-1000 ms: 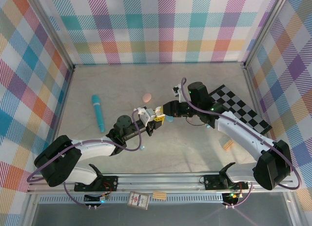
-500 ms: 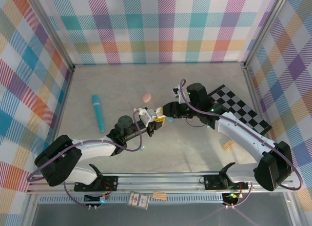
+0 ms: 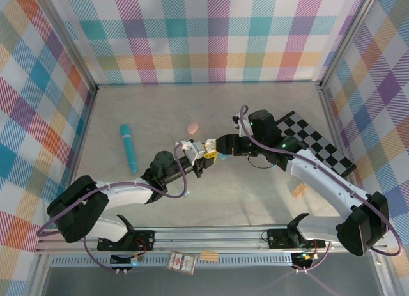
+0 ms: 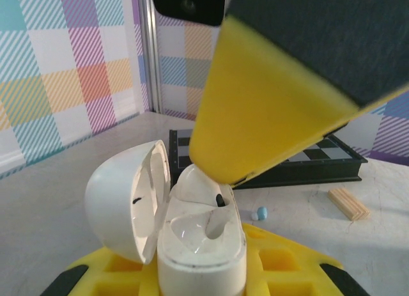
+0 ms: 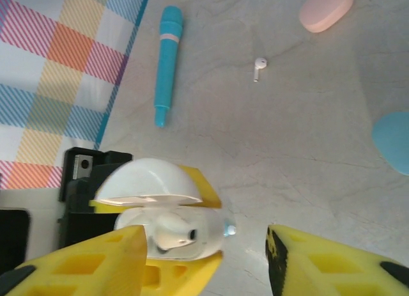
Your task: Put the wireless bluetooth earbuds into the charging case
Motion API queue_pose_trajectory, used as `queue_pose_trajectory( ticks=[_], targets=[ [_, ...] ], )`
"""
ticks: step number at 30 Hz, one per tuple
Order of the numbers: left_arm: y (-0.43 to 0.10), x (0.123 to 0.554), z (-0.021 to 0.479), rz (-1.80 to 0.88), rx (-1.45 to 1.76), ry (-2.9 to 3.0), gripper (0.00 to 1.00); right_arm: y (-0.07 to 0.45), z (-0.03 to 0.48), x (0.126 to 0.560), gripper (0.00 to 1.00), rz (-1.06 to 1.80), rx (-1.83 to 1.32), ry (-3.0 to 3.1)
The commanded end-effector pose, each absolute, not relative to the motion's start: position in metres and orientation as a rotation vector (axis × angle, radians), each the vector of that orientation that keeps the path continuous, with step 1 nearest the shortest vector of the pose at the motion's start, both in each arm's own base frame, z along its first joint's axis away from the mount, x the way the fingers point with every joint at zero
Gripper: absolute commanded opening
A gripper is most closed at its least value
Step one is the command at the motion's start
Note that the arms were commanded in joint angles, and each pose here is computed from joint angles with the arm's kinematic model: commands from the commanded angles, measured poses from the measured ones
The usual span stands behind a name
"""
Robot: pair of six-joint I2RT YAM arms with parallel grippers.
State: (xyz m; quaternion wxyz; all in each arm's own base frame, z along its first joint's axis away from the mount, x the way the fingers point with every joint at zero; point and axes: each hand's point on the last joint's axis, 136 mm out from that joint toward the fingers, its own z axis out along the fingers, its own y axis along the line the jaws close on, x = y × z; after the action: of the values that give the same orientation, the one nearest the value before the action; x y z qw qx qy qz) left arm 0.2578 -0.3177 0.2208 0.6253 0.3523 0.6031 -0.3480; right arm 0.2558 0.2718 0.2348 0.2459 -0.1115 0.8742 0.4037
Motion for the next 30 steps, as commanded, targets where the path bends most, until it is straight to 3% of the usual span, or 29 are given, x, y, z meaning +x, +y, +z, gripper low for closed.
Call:
queue_pose_trajectory(
  ticks=[1,7,14,30],
  targets=[
    [-0.324,0.255,0.247,-0.820,0.799,1.288,0.00,0.267,0.250,0.257,0.58,1.065,-0.329,2.344],
    [-0.307,0.264,0.238,-0.749,0.740,1.320,0.00,0.246,0.253,0.263,0.69,0.970,-0.238,2.256],
    [-0.261,0.284,0.236,-0.662,0.635,1.366,0.00,0.233,0.227,0.279,0.71,0.815,-0.164,2.310],
    [-0.124,0.331,0.276,-0.423,0.235,1.470,0.00,0.329,0.158,0.333,0.70,0.671,-0.388,2.490]
  ],
)
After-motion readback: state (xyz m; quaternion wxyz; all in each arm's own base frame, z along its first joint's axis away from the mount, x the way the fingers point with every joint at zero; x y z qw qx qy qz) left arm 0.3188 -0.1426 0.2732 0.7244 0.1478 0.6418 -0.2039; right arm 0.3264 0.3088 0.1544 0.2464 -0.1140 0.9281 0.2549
